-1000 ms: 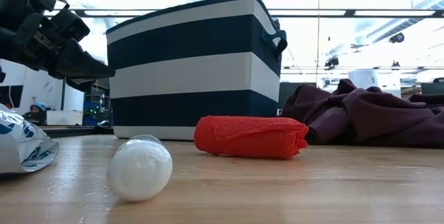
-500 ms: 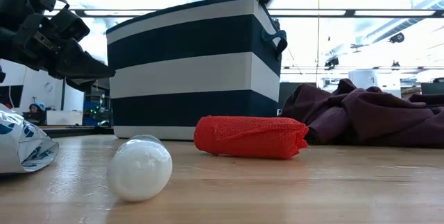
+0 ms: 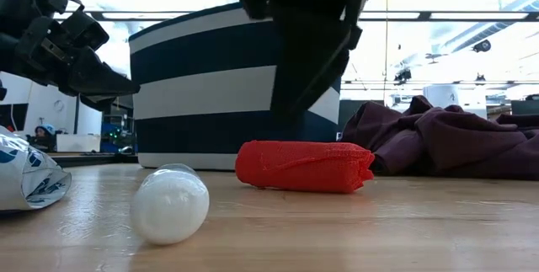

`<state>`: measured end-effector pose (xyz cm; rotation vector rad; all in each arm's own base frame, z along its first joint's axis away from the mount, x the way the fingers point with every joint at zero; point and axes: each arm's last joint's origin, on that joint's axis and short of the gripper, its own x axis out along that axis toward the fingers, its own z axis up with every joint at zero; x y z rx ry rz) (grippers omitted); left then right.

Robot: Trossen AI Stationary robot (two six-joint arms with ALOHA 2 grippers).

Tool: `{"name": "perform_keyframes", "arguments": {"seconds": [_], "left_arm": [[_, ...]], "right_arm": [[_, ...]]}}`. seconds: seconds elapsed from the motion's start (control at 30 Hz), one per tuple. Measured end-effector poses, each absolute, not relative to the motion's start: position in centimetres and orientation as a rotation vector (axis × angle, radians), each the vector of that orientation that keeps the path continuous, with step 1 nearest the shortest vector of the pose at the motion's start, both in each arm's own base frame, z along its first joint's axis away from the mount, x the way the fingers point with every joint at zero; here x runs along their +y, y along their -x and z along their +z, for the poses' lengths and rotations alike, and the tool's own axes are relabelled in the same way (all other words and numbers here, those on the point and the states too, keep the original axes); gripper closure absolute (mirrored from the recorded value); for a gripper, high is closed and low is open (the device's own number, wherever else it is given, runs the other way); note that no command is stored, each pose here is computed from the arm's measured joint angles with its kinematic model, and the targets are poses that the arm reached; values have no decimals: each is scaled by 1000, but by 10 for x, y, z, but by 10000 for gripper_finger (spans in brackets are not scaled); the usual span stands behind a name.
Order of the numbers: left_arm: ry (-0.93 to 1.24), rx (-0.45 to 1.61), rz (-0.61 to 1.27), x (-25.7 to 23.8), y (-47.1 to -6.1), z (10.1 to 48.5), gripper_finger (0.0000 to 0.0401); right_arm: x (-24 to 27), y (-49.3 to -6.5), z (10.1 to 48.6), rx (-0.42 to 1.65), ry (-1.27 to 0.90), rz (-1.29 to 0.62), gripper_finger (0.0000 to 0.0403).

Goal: Pick & place medical supplies in basket/bin
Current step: Put the red rolled bandage into the blue bin

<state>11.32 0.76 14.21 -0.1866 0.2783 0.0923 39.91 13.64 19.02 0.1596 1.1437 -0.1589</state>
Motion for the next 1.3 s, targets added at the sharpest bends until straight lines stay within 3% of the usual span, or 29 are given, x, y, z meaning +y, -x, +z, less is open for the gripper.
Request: {"name": "perform_keyframes", "arguments": {"seconds": [0.53,0.63,1.0,1.13,1.3], "left_arm": [[186,278,93,8,-113,142,401],[186,278,93,8,-113,142,401],[186,278,93,8,-113,142,401],[186,278,93,8,-113,142,401],[187,278,93,8,-113,142,401]], "right_arm": [[121,-380,139,1160,-204,-297,82],[121,-379,137,1169,-206,-294,114],[130,-395,166,1159,-191,-96,304],[131,-407,202,1126,-101,1,333],[115,-422,262,1034,166,61,330]]}}
